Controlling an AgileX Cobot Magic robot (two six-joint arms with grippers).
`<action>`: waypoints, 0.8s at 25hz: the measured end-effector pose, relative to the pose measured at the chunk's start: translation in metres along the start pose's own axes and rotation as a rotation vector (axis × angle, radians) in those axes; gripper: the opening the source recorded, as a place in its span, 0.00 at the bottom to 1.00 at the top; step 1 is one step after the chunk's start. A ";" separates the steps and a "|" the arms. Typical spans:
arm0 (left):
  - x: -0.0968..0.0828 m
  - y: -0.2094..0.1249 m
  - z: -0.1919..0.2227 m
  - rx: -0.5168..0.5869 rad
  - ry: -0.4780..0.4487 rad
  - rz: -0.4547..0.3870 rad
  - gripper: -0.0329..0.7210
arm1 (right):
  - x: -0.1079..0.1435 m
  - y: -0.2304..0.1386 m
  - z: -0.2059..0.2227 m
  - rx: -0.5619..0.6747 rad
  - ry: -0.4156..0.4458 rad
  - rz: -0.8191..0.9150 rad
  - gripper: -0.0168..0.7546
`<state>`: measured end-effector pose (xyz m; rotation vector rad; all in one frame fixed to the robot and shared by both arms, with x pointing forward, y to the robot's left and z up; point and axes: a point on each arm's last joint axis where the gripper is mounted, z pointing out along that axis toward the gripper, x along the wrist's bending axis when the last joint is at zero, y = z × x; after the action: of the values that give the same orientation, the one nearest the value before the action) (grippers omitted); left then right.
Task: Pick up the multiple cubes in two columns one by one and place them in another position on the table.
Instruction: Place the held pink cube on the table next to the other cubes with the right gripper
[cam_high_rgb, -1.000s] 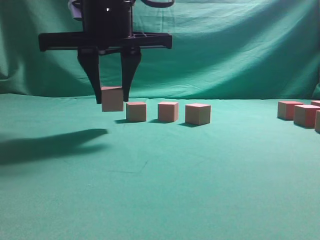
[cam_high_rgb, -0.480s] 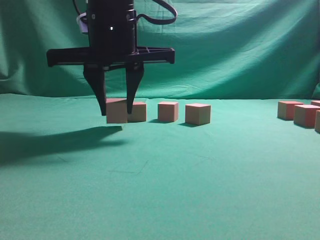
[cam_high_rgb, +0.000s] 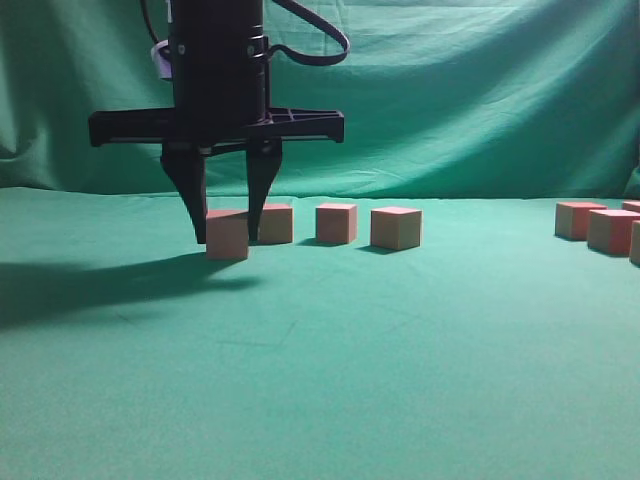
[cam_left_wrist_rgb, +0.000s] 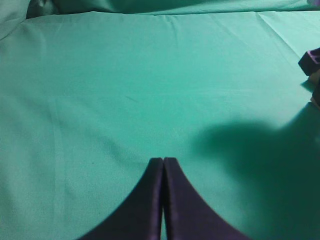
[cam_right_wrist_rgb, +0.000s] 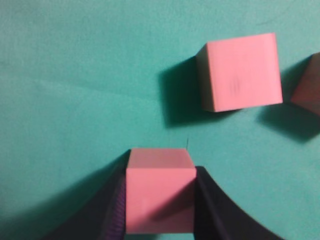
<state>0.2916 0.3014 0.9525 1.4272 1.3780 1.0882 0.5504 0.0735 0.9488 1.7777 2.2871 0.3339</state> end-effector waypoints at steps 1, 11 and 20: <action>0.000 0.000 0.000 0.000 0.000 0.000 0.04 | 0.000 0.000 0.000 0.000 0.003 0.004 0.36; 0.000 0.000 0.000 0.000 0.000 0.000 0.04 | 0.001 0.000 0.001 -0.001 0.006 0.013 0.36; 0.000 0.000 0.000 0.000 0.000 0.000 0.04 | 0.004 0.000 0.003 0.020 0.021 0.001 0.77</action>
<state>0.2916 0.3014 0.9525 1.4272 1.3780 1.0882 0.5504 0.0776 0.9456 1.7933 2.3112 0.3326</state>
